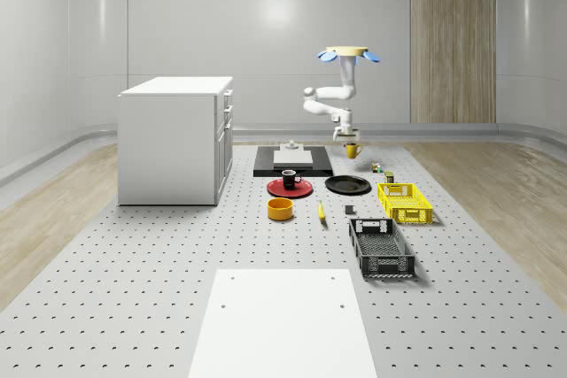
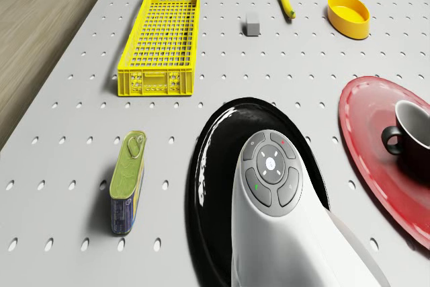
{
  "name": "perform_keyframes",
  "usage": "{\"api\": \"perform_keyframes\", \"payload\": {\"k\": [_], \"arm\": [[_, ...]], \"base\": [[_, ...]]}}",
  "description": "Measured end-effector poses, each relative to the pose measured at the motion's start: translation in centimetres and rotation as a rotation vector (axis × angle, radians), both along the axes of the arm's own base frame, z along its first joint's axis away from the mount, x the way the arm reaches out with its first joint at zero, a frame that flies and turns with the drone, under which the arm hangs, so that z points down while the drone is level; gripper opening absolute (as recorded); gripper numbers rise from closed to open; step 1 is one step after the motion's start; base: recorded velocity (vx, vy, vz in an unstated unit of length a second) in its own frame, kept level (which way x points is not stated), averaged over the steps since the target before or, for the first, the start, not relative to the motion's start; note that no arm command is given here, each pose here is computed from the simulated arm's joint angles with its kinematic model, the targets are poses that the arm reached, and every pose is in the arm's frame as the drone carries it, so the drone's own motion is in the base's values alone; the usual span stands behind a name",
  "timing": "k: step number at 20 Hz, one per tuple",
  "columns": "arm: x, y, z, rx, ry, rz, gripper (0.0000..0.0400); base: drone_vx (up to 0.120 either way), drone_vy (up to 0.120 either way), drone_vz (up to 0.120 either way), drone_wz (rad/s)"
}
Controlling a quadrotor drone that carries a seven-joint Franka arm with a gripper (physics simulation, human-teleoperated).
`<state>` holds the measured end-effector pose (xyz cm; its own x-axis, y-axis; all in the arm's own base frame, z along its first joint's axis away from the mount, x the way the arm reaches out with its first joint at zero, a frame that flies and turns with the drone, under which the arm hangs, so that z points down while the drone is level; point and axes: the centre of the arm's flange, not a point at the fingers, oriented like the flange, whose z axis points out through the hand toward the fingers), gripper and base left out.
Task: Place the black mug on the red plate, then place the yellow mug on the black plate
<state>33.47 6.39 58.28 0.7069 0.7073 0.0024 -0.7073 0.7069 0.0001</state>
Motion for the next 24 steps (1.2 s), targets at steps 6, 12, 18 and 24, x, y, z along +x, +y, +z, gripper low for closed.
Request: {"api": "perform_keyframes", "payload": {"k": [6, 12, 18, 24], "arm": [[0.0, 0.0, 0.0, 0.0, 0.0, 0.0, 0.011], [0.0, 0.0, 0.0, 0.0, 0.0, 0.0, 0.011], [0.0, 0.0, 0.0, 0.0, 0.0, 0.0, 0.011], [0.0, 0.0, 0.0, 0.0, 0.0, 0.0, 0.011]], "base": [[0.12, -0.12, 0.0, 0.0], [0.12, -0.073, 0.0, 0.0], [0.12, 0.0, 0.0, 0.0], [0.12, 0.0, -0.107, 0.0]]}}
